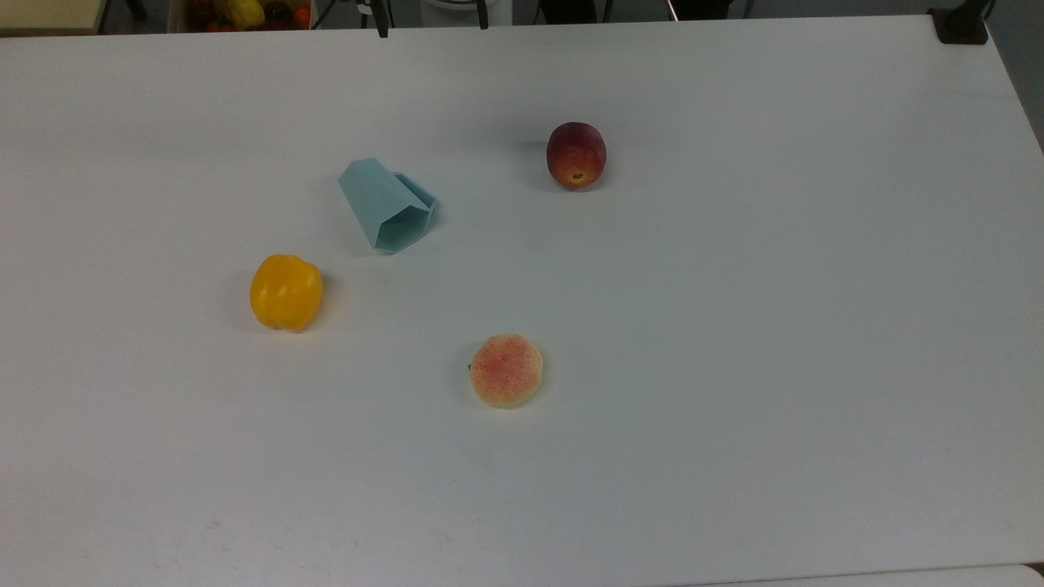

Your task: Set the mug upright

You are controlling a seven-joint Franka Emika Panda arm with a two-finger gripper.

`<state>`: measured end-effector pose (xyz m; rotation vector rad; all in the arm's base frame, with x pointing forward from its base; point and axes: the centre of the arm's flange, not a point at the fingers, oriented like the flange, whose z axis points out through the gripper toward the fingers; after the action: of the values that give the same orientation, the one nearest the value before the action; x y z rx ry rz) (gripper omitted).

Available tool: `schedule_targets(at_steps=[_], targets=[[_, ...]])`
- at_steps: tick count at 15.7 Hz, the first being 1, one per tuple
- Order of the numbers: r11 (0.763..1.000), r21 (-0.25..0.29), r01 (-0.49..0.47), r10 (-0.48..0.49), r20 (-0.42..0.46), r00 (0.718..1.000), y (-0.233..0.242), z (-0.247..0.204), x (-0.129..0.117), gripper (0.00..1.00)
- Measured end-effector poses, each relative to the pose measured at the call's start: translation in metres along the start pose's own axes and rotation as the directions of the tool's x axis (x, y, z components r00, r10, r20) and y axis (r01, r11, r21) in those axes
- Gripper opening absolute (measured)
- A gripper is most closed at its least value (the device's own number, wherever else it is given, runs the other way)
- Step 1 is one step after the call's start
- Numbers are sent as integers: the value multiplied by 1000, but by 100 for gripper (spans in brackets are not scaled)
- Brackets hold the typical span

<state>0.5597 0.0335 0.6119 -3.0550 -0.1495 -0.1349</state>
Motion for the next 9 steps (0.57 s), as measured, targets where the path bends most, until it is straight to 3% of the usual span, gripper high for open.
schedule_targets(at_steps=[6,9], targets=[[1000,0,-1,1,6,1000,1,3,0,100],[994,-31,-106,106,7,994,4,4,0,100]])
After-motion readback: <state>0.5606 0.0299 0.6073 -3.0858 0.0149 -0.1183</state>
